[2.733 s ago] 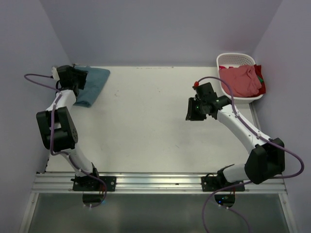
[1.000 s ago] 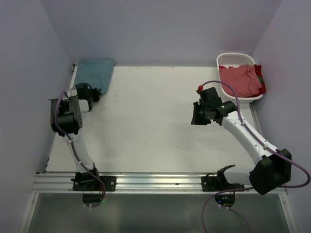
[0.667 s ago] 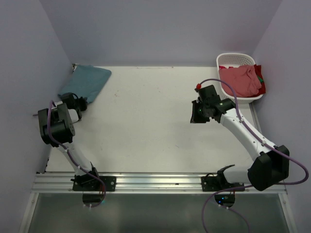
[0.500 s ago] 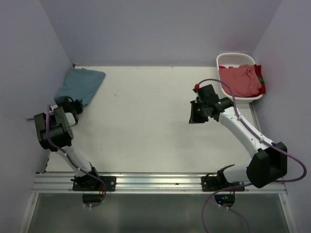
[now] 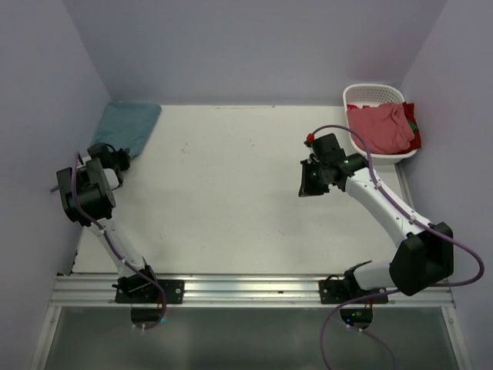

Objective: Fold and stack the t-shirts
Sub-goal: Neatly place the folded tshirt to the corner

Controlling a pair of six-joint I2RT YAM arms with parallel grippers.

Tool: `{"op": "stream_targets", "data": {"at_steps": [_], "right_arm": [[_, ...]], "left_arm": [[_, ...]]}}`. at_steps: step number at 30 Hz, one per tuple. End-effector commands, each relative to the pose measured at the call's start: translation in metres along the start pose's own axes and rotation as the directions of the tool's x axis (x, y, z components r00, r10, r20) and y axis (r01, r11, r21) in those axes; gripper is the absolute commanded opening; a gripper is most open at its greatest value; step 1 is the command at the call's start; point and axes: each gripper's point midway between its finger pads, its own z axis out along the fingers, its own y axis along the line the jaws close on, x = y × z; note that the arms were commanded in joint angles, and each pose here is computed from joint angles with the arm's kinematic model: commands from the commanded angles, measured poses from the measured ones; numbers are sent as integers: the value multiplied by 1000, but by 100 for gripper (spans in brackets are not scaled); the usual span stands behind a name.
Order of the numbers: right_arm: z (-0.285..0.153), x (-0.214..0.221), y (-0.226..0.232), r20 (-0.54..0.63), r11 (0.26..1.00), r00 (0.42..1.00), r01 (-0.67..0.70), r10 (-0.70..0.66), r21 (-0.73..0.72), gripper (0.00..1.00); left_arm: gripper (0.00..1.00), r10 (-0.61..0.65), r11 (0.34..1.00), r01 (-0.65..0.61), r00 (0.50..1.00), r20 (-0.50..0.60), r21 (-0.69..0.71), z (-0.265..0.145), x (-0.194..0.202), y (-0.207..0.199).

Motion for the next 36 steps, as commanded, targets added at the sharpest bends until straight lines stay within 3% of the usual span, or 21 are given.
{"op": "stream_targets", "data": {"at_steps": [1,12,14,15,16,17,18,19,20,25,28,29,32,35,36], "right_arm": [[-11,-15,7,45,1000,999,19,-19,-17,4],[-13,-15,7,53,1000,998,25,-24,-18,4],[-15,-13,5,60,1000,998,26,-25,-17,6],[-16,-13,5,66,999,997,28,-26,-18,9],[-17,-12,5,70,1000,997,26,-25,-17,13],[-17,-11,4,72,999,997,25,-24,-19,22],[-17,-10,4,72,1000,997,23,-21,-20,26],[-17,-9,4,72,1000,997,22,-21,-18,30],[-16,-8,3,68,1000,998,22,-20,-18,39],[-19,-8,4,73,1000,997,16,-15,-21,54],[-23,-11,6,102,999,995,9,-5,-34,66],[-24,-13,8,116,999,993,7,-2,-47,70],[-35,-22,10,183,998,983,1,10,-56,84],[-56,-38,6,286,1000,958,-14,21,-27,99],[-61,-42,7,309,999,951,-15,24,-31,99]], "left_arm": [[0,49,992,-45,998,-31,117,15,14,-38],[0,88,979,-65,990,-112,195,11,72,-67],[4,97,979,-74,988,-116,192,9,76,-67],[9,97,978,-74,989,-113,194,5,76,-70],[32,96,979,-76,990,-100,188,3,73,-69],[46,98,979,-79,991,-94,186,-4,72,-72],[70,100,981,-84,992,-83,174,-7,70,-73],[100,103,984,-90,991,-80,156,-12,69,-72],[100,118,978,-104,990,-71,178,-26,67,-81],[100,148,964,-134,988,-47,232,-90,62,-100],[100,274,895,-253,962,-6,367,-151,72,-127],[100,380,819,-355,924,36,450,-184,84,-146],[100,557,650,-487,827,70,583,-243,117,-172],[100,689,477,-519,722,65,709,-295,145,-180],[100,726,439,-514,686,46,737,-309,153,-177]]}}
